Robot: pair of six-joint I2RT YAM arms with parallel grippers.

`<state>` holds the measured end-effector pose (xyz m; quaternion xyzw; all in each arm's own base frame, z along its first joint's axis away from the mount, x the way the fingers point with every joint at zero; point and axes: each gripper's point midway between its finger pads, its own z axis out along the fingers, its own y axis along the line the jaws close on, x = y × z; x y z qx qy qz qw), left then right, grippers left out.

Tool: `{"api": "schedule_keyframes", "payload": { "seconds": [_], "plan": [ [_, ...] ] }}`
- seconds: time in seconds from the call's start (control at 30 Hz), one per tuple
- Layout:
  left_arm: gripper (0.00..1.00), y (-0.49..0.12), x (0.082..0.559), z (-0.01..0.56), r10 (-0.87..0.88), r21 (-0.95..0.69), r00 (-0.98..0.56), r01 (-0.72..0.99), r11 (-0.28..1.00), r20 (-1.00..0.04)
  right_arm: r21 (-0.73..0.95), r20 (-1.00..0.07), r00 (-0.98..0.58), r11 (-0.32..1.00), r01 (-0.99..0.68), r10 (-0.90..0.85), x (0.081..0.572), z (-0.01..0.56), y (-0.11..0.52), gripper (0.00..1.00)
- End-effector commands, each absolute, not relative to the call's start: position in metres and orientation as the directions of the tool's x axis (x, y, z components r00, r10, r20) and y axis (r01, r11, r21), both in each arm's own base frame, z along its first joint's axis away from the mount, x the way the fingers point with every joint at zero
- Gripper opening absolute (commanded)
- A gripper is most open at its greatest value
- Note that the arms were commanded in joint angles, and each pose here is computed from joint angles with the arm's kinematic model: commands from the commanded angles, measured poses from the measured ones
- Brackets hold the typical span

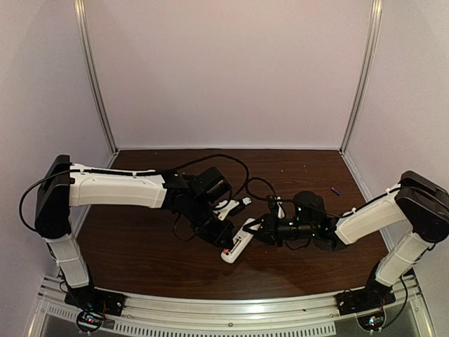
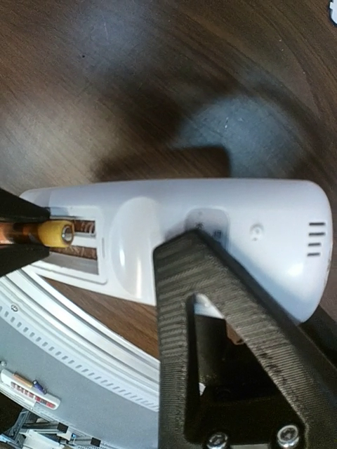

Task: Load the batteries into the remote control
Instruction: Place the battery in the battery compartment.

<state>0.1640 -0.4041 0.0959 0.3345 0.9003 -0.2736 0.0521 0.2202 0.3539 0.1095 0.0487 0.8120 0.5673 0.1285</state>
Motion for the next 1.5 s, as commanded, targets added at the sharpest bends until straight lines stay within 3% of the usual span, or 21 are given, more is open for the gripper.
{"api": "schedule_keyframes", "payload": {
  "seconds": [0.0,0.9,1.1,1.13,1.33,1.47],
  "plan": [
    [0.01,-0.406,0.17,0.092,0.581,-0.418,-0.766,0.639,0.646,-0.275,0.95,-0.173,-0.954,0.298,-0.095,0.246,0.227,0.129,0.364,0.0],
    [0.24,-0.408,0.176,0.091,0.585,-0.385,-0.764,0.643,0.662,-0.271,0.959,-0.153,-0.956,0.273,-0.082,0.251,0.225,0.129,0.364,0.0],
    [0.29,-0.411,0.183,0.105,0.564,-0.376,-0.761,0.648,0.662,-0.32,0.957,-0.15,-0.957,0.279,-0.078,0.248,0.223,0.126,0.363,0.0],
    [0.32,-0.412,0.185,0.111,0.558,-0.372,-0.758,0.653,0.66,-0.339,0.957,-0.151,-0.957,0.279,-0.079,0.248,0.223,0.127,0.363,0.0],
    [0.7,-0.415,0.195,0.16,0.506,-0.379,-0.706,0.7,0.605,-0.496,0.955,-0.151,-0.959,0.284,-0.08,0.239,0.22,0.125,0.36,0.0],
    [0.9,-0.407,0.203,0.181,0.465,-0.378,-0.691,0.705,0.6,-0.553,0.953,-0.157,-0.96,0.292,-0.085,0.233,0.217,0.126,0.358,0.0]
  ]
}}
